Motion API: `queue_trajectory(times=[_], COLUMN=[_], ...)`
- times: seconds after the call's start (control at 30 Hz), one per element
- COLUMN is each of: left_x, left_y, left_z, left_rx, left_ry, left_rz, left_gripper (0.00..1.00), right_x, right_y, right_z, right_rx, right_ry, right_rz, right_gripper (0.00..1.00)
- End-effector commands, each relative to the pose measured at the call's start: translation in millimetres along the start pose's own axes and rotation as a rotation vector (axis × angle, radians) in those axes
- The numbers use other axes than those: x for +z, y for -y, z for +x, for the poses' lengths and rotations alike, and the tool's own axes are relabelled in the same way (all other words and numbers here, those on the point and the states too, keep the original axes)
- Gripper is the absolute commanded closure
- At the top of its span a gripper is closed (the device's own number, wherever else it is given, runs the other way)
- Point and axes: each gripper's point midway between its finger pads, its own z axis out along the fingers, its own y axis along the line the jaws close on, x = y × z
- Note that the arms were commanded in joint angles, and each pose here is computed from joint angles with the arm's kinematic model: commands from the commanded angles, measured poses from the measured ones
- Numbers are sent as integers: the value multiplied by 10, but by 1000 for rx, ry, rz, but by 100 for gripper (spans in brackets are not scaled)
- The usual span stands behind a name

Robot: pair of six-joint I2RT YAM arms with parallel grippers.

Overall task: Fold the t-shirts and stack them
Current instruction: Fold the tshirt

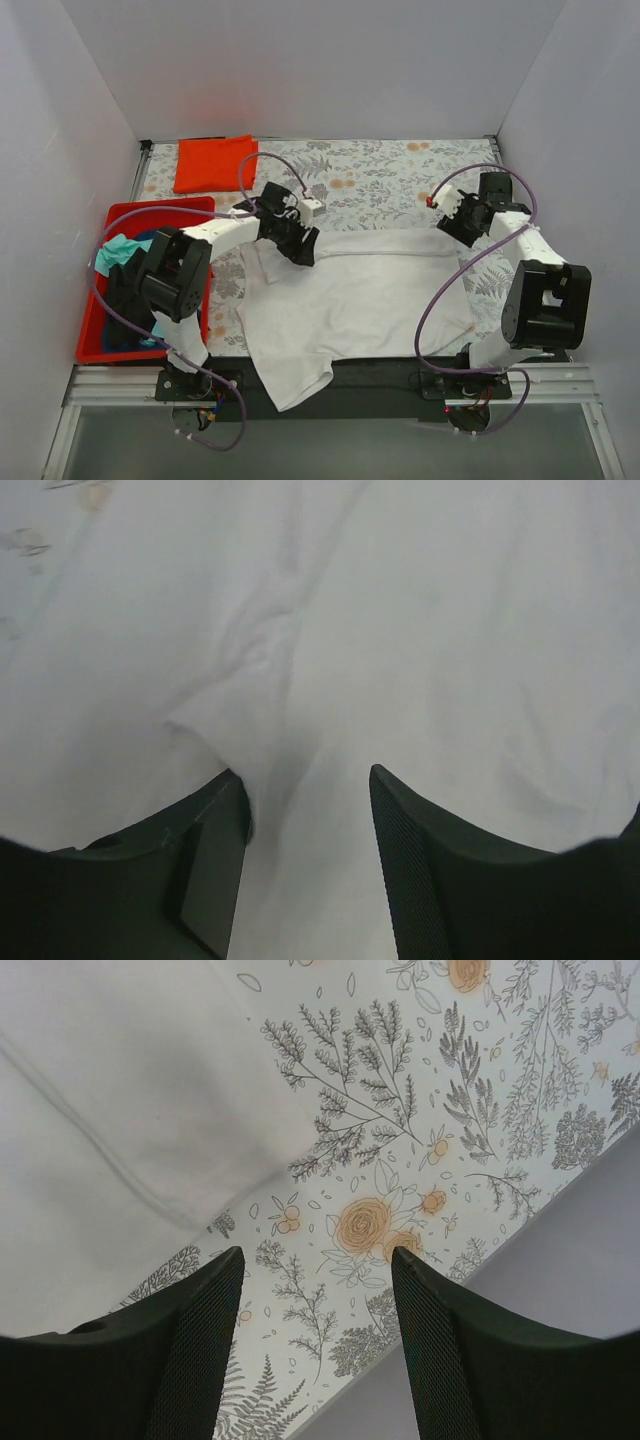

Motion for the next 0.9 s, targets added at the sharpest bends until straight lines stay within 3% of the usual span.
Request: queue_trajectory(times=[0.0, 0.1, 0.23, 0.27, 0.3, 0.5, 0.67, 0.87], left_x=[134, 136, 109, 48, 33, -128, -435, -827], left_y=[750, 881, 987, 954, 955, 925, 660, -213], left_z=[255, 261, 223, 215, 211, 150, -150, -156], left_rx=[173, 266, 429, 451, 468, 512, 297, -60], left_ry=[-123, -131, -98, -87, -82, -52, 40, 36], left_rz=[129, 83, -98, -155, -182, -271, -233, -295], left_gripper=[55, 56, 55, 54, 45, 43, 44, 50], right_x=[-81, -96, -115, -108, -104, -77, -71, 21], right_y=[185, 219, 220, 206, 197, 112, 18, -168], right_z=[-168, -198, -226, -231, -229, -257, -268, -382], right_rx=[36, 38, 38, 38, 45, 79, 109, 202], right_ry=[47, 55, 66, 67, 69, 76, 70, 75], right_rz=[21, 27, 25, 19, 15, -37, -81, -163], right_gripper=[33, 34, 34, 34, 34, 41, 49, 52])
